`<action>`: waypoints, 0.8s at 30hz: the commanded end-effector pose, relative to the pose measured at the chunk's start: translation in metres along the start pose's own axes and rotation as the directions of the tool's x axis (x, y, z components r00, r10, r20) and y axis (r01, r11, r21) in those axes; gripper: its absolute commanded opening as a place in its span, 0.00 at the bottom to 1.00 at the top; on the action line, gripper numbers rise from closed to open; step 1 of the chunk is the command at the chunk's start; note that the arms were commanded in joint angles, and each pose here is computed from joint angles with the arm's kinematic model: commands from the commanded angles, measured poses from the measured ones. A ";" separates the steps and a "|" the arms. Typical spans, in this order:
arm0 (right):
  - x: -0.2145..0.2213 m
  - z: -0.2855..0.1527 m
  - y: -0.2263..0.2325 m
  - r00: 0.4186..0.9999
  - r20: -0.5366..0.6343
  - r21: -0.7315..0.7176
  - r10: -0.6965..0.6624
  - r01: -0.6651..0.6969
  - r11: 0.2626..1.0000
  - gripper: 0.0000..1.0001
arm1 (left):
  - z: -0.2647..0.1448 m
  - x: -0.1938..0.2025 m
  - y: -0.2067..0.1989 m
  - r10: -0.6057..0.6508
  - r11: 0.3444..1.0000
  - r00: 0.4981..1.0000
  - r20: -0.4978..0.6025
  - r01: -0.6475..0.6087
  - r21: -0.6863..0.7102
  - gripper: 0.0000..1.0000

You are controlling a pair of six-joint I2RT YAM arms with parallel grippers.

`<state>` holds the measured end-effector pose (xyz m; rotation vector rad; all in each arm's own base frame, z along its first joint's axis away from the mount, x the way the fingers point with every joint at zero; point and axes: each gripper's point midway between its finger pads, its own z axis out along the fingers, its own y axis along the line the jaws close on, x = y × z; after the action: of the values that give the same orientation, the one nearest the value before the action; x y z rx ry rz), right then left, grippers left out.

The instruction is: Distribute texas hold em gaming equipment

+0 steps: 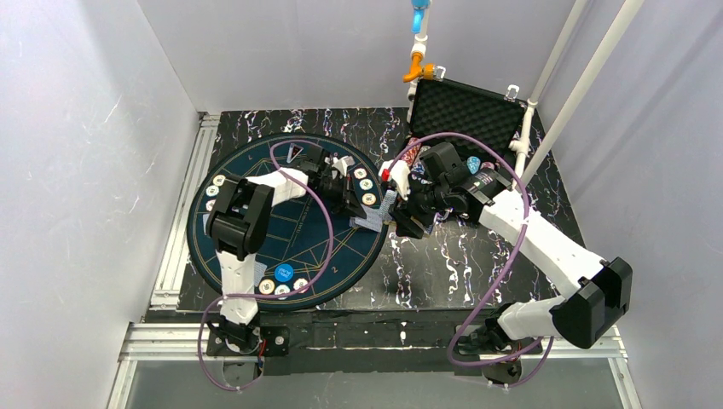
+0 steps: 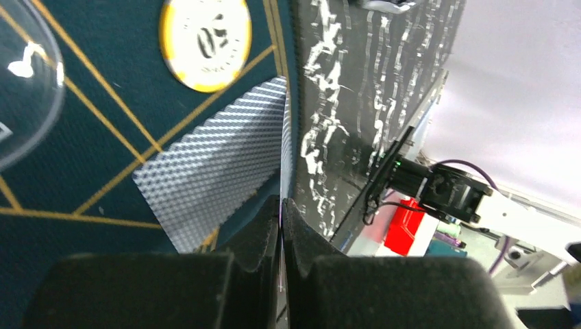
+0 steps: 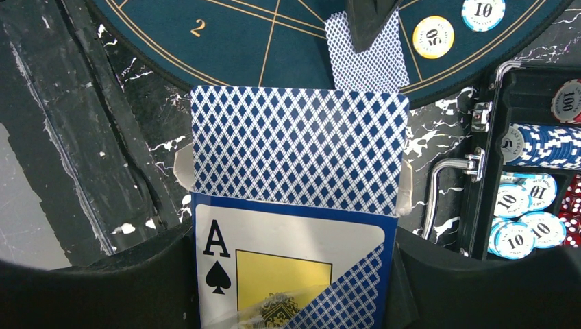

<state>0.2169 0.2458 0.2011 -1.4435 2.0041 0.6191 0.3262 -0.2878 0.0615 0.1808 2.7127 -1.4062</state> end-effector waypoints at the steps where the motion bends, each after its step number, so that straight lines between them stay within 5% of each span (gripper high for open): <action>1: -0.024 -0.012 -0.004 0.997 0.065 0.016 -0.041 0.040 0.999 0.01 | 0.012 -0.009 0.019 0.012 0.998 1.000 0.027 -0.010 -0.061 0.01; 10: -0.023 -0.012 -0.003 0.997 0.066 0.010 -0.043 0.043 0.999 0.01 | -0.004 -0.007 0.020 0.033 0.989 0.999 0.004 -0.032 -0.147 0.48; 16: -0.025 -0.013 0.000 0.995 0.096 0.013 -0.041 0.040 0.999 0.01 | -0.057 -0.005 -0.011 0.096 0.989 0.994 0.046 -0.090 -0.120 0.71; 20: -0.029 -0.011 0.000 0.992 0.126 0.011 -0.022 0.021 1.000 0.01 | -0.097 -0.006 -0.036 0.090 0.996 0.990 0.109 -0.087 -0.034 0.98; 24: -0.034 -0.008 0.000 0.989 0.148 0.004 -0.021 0.021 1.000 0.01 | -0.122 0.004 -0.093 0.163 0.974 0.977 0.135 -0.181 0.135 0.98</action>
<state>0.2174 0.2512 0.2060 -1.4252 1.9820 0.6488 0.3392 -0.2295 0.1426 0.1779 2.5853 -1.2951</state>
